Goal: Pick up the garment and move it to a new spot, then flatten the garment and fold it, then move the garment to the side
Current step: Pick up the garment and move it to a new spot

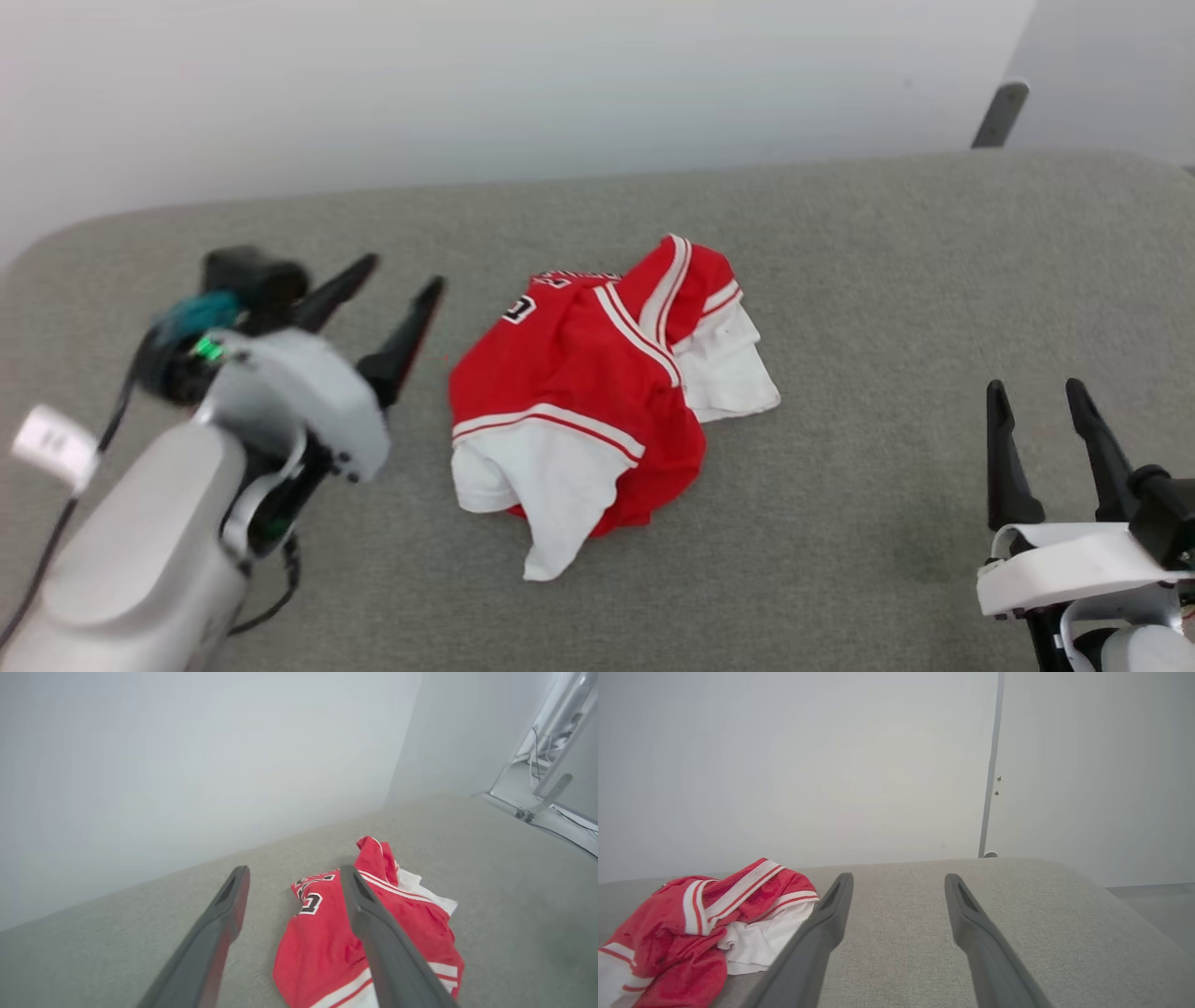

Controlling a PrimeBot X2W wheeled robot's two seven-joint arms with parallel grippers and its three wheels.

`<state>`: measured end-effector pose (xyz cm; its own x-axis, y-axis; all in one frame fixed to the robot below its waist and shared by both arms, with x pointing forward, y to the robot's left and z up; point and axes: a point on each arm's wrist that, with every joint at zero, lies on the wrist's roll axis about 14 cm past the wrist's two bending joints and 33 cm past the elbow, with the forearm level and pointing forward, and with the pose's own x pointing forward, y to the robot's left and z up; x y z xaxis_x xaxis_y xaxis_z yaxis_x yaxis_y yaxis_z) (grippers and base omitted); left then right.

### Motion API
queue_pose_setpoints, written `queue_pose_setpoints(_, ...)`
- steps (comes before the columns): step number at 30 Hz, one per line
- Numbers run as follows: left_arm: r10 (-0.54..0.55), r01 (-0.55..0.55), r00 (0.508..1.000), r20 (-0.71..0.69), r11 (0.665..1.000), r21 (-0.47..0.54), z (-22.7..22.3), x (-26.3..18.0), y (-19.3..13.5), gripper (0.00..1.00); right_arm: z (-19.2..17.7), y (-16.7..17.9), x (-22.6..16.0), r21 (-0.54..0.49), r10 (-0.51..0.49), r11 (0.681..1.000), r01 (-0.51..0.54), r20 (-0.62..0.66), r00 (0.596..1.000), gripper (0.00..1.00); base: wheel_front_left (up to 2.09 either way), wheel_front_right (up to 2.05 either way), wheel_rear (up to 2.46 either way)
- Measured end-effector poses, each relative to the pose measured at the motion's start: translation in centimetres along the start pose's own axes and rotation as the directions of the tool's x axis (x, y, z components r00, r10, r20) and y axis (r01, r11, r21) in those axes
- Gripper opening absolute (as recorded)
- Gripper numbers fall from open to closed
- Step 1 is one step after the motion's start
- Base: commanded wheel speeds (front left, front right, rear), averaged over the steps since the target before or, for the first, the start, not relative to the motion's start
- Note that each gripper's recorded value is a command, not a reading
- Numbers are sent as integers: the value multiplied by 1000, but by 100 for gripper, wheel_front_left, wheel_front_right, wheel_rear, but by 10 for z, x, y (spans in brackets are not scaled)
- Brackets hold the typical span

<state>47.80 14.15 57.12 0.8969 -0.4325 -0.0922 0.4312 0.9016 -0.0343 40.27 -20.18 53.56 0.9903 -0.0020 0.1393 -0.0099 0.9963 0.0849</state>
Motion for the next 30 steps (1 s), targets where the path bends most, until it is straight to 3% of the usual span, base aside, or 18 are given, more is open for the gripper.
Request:
queue_pose_setpoints(12,242,-238,943,230,970,-46,3,-91,39,100,10,18,-15,-23,52,998,-52,19,998,100,0,0,0)
queue_pose_setpoints(25,453,-430,855,250,891,-145,-22,-178,61,100,11,24,-25,-42,90,995,-89,24,996,100,0,0,0)
queue_pose_setpoints(30,481,-459,841,248,877,-142,-32,-202,59,100,10,23,-30,-38,89,995,-88,23,996,100,0,0,0)
